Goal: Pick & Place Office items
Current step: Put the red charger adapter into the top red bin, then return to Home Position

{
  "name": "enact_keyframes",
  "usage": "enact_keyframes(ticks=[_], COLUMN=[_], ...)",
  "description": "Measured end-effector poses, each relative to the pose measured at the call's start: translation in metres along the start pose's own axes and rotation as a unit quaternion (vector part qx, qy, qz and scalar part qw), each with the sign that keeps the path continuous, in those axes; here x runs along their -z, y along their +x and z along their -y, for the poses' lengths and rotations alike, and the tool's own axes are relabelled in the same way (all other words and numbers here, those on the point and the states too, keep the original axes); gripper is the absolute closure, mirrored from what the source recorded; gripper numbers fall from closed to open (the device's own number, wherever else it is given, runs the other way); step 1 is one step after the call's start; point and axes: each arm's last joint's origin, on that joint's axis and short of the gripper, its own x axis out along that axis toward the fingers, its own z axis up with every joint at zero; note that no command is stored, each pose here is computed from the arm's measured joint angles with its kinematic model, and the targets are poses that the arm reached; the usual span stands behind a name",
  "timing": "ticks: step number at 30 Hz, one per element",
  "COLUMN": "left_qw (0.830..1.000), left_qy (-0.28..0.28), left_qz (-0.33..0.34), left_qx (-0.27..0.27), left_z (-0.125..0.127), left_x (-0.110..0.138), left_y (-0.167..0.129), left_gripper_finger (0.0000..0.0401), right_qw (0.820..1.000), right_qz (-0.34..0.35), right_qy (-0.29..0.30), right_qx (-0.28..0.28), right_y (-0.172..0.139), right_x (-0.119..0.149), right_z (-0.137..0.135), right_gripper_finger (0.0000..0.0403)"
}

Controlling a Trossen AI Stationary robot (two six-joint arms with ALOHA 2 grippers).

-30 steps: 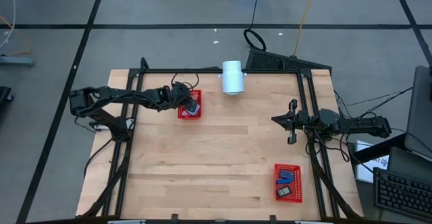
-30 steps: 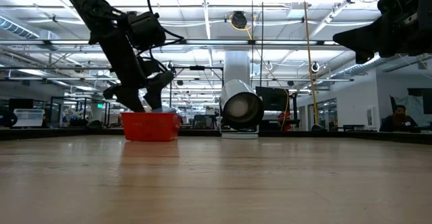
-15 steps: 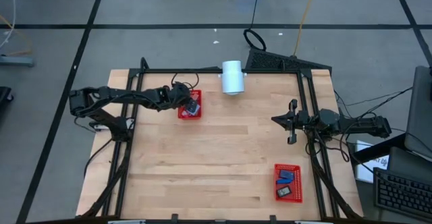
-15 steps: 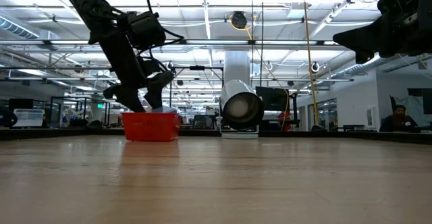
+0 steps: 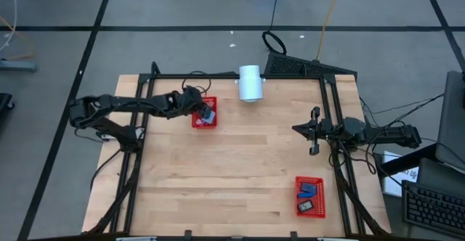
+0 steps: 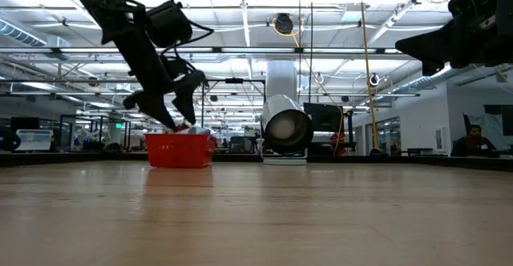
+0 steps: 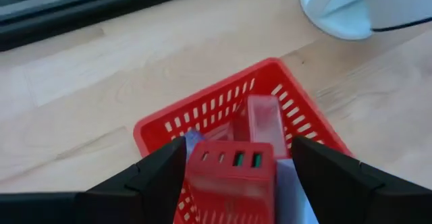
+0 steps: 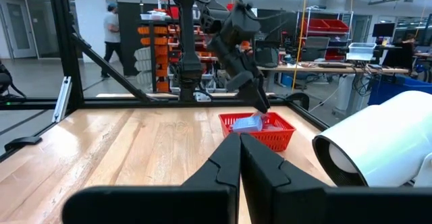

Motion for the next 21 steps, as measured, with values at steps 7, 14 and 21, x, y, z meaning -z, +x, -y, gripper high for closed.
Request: enact_keyframes(ticks=[7,14,21], left_qw=[0.999,0.990,0.962], left_qy=[-0.013,0.026,0.080], left_qz=[0.030,0.032,0.014], left_qx=[0.030,0.135,0.261], left_z=[-0.002,-0.001,-0.003], left_x=[-0.010,-0.018,-0.020], left_y=[-0.022,-0.050,-0.079], left_gripper_finger=[0.0130,0.0130,0.0130], right_qw=[1.000,1.000,1.000], right_qz=[0.000,0.000,0.000], right_qy=[0.000,0.000,0.000], right_qx=[0.000,0.000,0.000], right_y=[0.000,0.000,0.000], right_x=[0.000,0.000,0.000], right_z=[0.000,0.000,0.000], right_gripper_finger=[0.0403,0.0403,0.0403])
